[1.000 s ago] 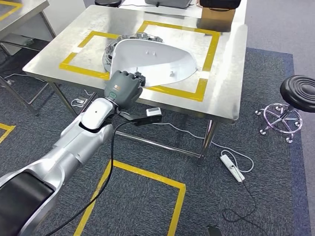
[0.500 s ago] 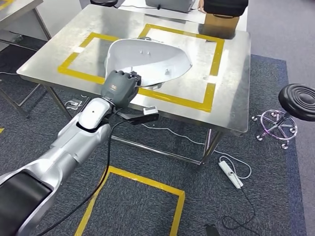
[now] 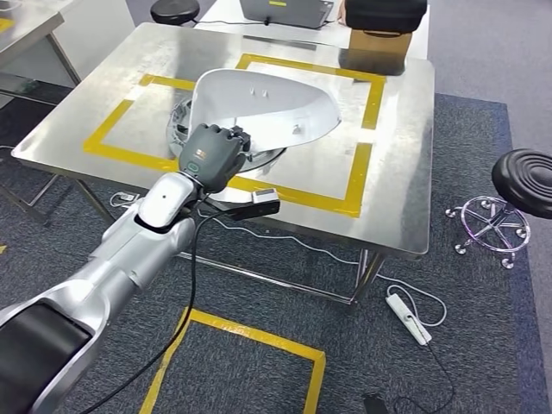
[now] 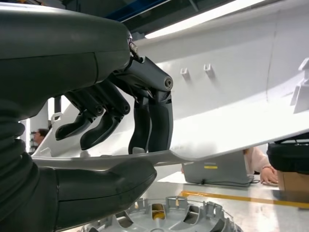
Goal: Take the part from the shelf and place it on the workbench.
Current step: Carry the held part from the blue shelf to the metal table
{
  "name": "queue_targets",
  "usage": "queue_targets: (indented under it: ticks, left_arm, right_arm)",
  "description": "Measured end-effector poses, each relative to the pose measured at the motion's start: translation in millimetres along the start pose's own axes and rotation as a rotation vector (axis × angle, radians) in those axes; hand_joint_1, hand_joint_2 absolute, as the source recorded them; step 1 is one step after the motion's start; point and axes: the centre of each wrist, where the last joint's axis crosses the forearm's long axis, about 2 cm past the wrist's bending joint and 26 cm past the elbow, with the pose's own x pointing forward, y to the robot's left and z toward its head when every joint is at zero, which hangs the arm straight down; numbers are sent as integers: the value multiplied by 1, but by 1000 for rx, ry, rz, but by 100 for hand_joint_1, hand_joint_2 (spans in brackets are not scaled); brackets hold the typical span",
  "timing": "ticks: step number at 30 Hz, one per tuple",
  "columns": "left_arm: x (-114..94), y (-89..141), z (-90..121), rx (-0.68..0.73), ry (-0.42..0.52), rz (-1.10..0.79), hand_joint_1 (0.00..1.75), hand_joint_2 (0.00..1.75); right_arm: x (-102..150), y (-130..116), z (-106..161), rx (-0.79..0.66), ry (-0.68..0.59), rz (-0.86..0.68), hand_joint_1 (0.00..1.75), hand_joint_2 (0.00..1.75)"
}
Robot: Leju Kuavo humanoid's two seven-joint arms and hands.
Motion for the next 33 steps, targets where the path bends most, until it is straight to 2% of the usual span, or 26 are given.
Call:
queue_targets:
  ticks: [33]
  left_arm:
    - [-1,1,0,3,-10,-14,175,175]
  right_arm:
    - [5,-1,0,-1,-10,2,0,175]
